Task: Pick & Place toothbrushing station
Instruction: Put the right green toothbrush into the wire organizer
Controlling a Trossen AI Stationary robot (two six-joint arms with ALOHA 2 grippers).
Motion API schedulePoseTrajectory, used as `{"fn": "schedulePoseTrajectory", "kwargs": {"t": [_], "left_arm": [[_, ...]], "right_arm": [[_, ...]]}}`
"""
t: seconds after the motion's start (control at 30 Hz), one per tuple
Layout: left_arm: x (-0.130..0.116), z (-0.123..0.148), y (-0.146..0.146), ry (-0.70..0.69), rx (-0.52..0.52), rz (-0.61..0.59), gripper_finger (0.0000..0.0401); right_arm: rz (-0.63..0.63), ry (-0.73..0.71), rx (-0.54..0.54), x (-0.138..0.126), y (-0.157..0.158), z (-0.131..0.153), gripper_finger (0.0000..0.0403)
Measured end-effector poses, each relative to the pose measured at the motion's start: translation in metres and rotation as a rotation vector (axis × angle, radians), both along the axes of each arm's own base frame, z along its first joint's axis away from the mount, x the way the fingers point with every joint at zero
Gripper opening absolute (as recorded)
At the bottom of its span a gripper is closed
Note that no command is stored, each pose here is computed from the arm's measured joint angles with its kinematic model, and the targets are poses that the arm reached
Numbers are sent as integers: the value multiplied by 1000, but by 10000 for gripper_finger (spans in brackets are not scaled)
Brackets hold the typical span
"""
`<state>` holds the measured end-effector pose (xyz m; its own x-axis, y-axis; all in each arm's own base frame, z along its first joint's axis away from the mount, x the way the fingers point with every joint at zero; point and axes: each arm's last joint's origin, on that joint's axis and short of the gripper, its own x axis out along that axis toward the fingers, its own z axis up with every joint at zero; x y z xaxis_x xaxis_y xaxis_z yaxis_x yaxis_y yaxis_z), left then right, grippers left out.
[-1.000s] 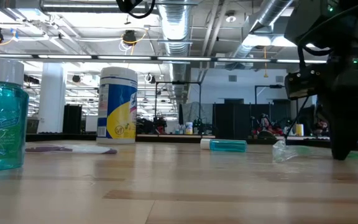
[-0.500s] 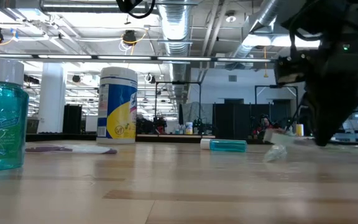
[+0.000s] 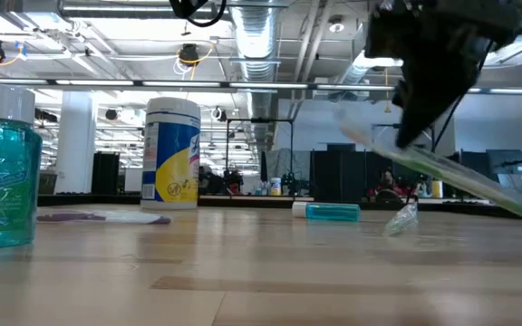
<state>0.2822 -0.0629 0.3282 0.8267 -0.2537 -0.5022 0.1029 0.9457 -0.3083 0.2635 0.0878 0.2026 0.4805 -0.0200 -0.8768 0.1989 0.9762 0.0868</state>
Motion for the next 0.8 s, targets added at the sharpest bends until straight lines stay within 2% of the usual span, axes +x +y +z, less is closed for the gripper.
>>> {"fn": "schedulePoseTrajectory", "kwargs": {"t": [0.37, 0.53, 0.8], "left_arm": [[1, 0, 1, -17, 51, 24, 12], [1, 1, 2, -31, 83, 36, 12], [3, 5, 0, -96, 114, 10, 12]], "right_arm": [[16, -205, -89, 23, 5, 50, 0], [69, -328, -110, 33, 11, 69, 0], [93, -533, -137, 33, 16, 98, 0]]}}
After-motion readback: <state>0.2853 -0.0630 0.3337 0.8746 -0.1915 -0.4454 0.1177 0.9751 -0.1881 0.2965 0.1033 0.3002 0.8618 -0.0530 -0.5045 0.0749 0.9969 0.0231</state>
